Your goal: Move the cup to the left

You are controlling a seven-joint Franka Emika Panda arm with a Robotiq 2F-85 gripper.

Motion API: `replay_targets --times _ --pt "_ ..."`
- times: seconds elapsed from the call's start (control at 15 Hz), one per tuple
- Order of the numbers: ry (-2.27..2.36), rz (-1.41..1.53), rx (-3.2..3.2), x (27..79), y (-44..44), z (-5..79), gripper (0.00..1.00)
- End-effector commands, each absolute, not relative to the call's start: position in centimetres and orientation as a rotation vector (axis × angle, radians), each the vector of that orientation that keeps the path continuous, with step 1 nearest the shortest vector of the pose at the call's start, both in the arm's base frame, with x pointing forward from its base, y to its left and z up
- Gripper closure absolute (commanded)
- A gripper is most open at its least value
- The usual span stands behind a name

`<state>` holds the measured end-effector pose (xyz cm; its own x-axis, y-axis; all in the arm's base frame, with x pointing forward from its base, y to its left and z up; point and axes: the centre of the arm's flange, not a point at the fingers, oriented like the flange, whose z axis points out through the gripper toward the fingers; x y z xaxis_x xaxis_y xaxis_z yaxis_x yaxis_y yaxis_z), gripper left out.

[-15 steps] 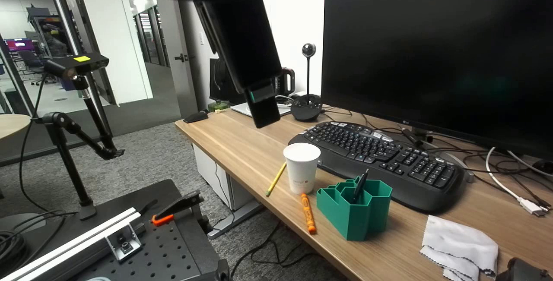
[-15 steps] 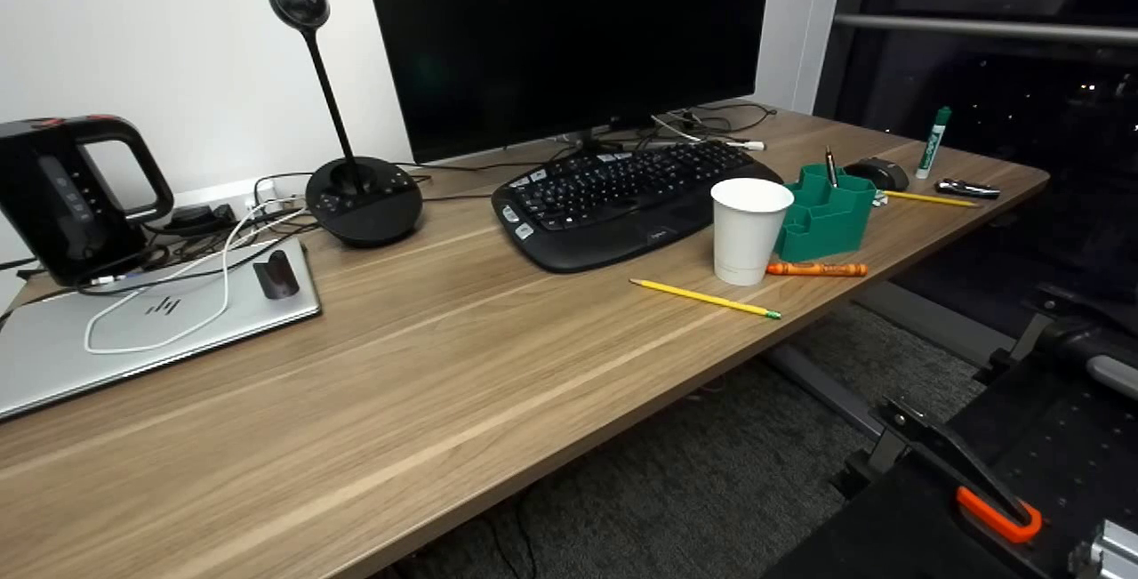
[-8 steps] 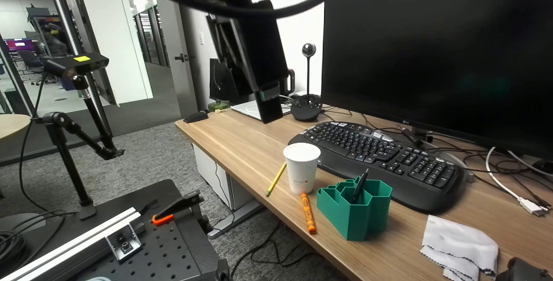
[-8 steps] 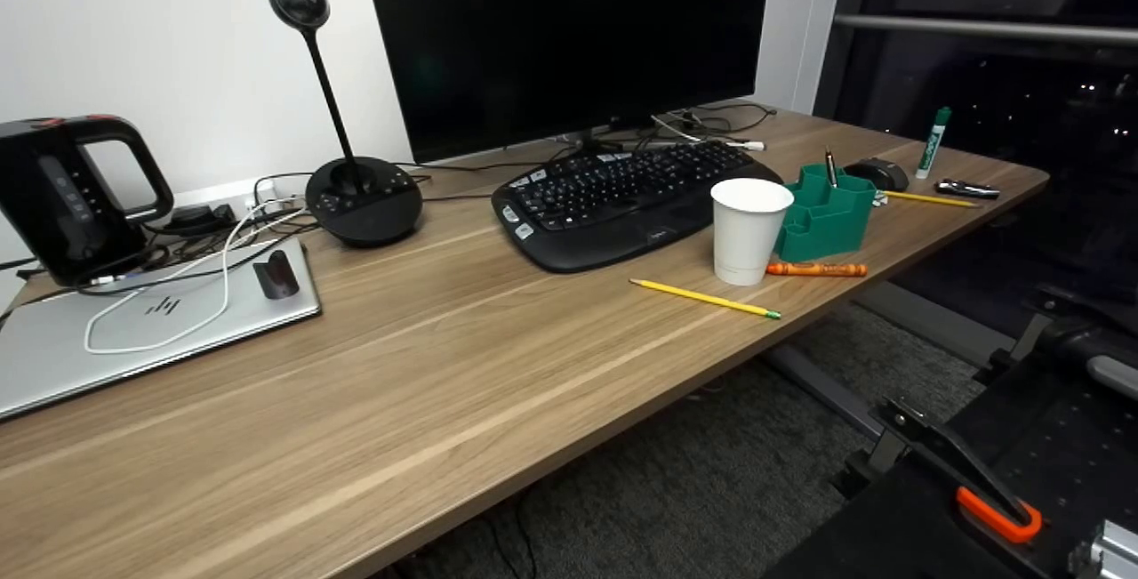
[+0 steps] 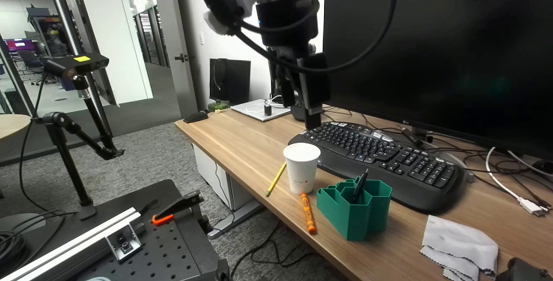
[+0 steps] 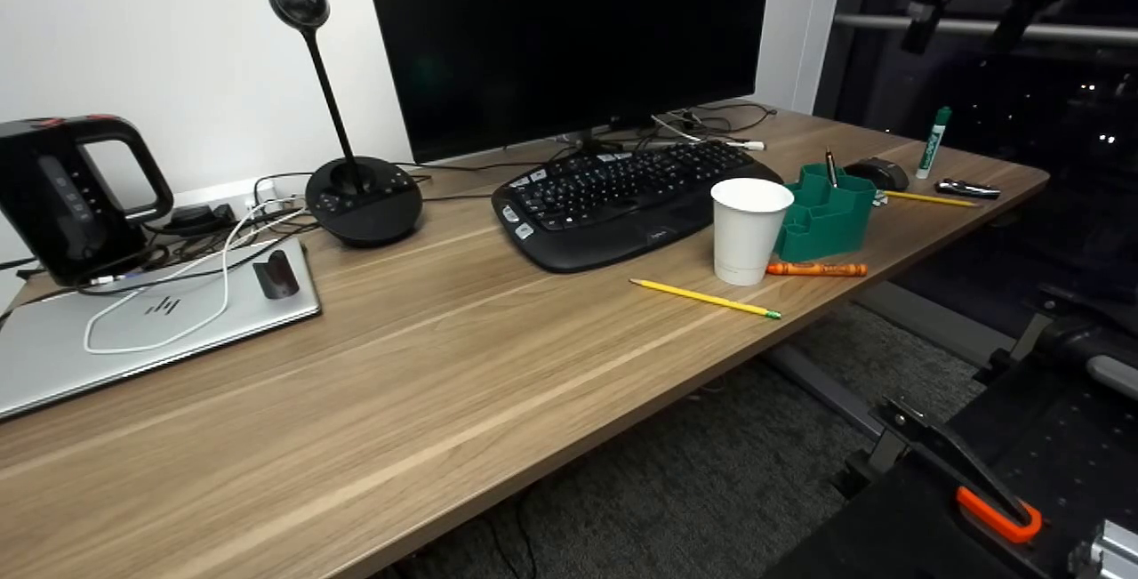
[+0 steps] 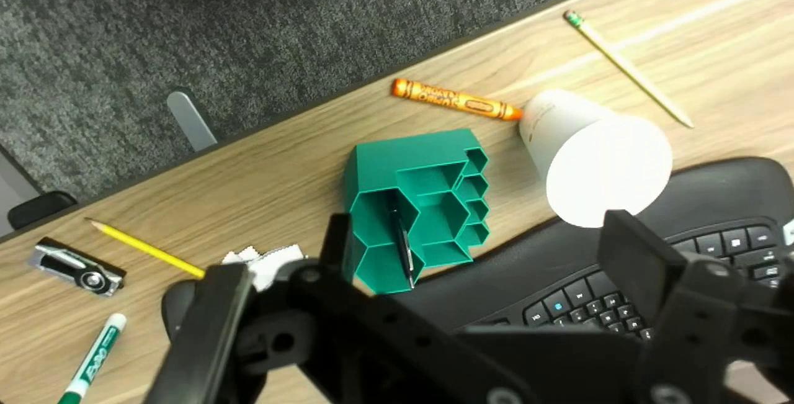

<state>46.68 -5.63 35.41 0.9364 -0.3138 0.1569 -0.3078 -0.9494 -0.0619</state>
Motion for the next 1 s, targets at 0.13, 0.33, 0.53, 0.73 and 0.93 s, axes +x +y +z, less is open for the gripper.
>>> replay_targets --times 0.13,0.33,0.53,0.73,0.93 --pt "0.683 -0.221 -3.005 52.1 -1.0 29.9 0.00" --pt "0.725 -0.168 -3.012 53.5 1.2 26.8 0.00" --pt "0.762 -0.150 -3.003 55.0 2.4 24.7 0.00" --pt "0.790 -0.141 -2.998 56.5 3.2 22.9 0.00" --pt "0.814 -0.134 -3.001 57.6 3.7 21.6 0.00"
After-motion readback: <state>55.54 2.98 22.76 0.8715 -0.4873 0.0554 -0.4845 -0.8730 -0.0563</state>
